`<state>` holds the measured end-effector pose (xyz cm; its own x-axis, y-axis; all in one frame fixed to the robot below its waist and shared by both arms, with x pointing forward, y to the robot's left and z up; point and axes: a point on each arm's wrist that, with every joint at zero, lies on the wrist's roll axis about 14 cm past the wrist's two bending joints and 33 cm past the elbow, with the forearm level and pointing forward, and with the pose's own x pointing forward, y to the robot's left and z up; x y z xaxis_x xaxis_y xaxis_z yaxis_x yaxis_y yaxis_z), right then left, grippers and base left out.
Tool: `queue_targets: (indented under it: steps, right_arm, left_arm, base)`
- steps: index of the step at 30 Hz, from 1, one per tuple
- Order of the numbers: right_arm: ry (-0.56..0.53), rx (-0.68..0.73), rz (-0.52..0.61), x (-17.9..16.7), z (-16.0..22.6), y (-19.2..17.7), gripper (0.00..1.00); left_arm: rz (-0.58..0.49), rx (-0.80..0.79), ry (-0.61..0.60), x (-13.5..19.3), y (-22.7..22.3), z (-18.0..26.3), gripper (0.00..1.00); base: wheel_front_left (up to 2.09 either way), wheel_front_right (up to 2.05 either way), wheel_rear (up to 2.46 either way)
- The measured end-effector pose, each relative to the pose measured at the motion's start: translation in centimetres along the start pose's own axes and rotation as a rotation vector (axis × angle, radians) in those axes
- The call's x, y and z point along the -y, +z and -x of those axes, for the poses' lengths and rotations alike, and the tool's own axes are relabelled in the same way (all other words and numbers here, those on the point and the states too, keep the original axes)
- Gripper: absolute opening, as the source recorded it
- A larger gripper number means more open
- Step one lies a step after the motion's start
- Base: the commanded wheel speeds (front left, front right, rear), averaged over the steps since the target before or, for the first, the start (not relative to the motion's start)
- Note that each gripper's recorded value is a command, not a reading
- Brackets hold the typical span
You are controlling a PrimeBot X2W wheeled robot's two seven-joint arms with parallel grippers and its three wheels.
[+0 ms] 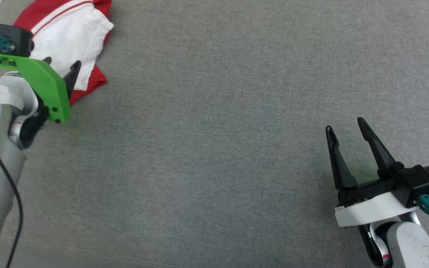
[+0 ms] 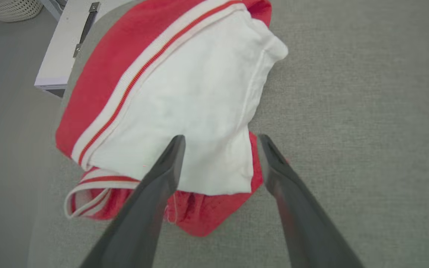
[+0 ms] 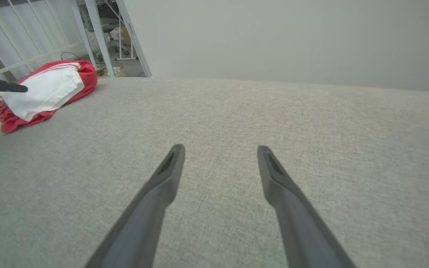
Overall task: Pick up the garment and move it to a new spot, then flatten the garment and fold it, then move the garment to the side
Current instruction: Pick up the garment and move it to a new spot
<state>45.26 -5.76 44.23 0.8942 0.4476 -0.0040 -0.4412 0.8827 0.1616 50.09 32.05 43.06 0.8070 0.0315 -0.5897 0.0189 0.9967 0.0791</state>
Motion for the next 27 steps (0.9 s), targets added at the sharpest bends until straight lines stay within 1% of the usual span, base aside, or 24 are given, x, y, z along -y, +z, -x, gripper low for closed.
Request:
queue_targets:
  steps: [4,7,8,10,12,13,14,16,20,22,27]
  right_arm:
    - [-0.043,-0.033,-0.002,1.6,0.5,-1.4,1.0]
    - [-0.073,-0.058,-0.007,2.5,0.9,-2.4,1.0]
    - [-0.082,-0.069,-0.008,2.8,1.1,-2.8,1.0]
    - [-0.097,-0.081,-0.008,3.4,1.3,-3.3,1.0]
    - [-0.108,-0.089,-0.008,3.8,1.4,-3.7,1.0]
    - [-0.113,-0.089,-0.008,4.0,1.4,-3.8,1.0]
    - [-0.116,-0.09,-0.007,4.1,1.4,-3.8,1.0]
    - [-0.118,-0.092,-0.004,4.2,1.4,-3.9,1.0]
    - [-0.116,-0.09,0.0,3.9,1.4,-3.6,1.0]
    - [-0.113,-0.086,0.0,3.7,1.4,-3.4,1.0]
    - [-0.114,-0.06,0.008,3.2,1.7,-1.9,1.0]
  left_arm:
    - [-0.008,-0.096,0.002,-0.7,-1.4,-2.1,1.0]
    - [0.001,-0.186,-0.022,0.0,-3.5,-3.6,1.0]
    - [-0.016,-0.219,-0.037,0.6,-4.4,-4.0,1.0]
    - [-0.033,-0.242,-0.044,0.6,-5.0,-4.6,1.0]
    - [-0.017,-0.255,-0.042,0.4,-5.2,-5.0,1.0]
    - [-0.013,-0.26,-0.051,0.7,-5.3,-5.3,0.17]
    - [-0.011,-0.262,-0.055,0.8,-5.3,-5.4,0.0]
    - [0.001,-0.256,-0.062,0.9,-5.2,-5.5,0.0]
    - [0.025,-0.184,-0.057,0.7,-4.1,-5.1,0.0]
    - [0.043,-0.137,-0.057,0.7,-3.3,-4.7,0.0]
    - [0.073,0.034,-0.075,1.1,0.6,-2.9,0.0]
  base:
    - [0.0,0.0,0.0]
    - [0.0,0.0,0.0]
    - [0.0,0.0,0.0]
    - [0.0,0.0,0.0]
    - [0.0,0.0,0.0]
    - [0.0,0.0,0.0]
    - [0.0,0.0,0.0]
    - [0.0,0.0,0.0]
    - [0.0,0.0,0.0]
    - [0.0,0.0,0.0]
    - [0.0,0.0,0.0]
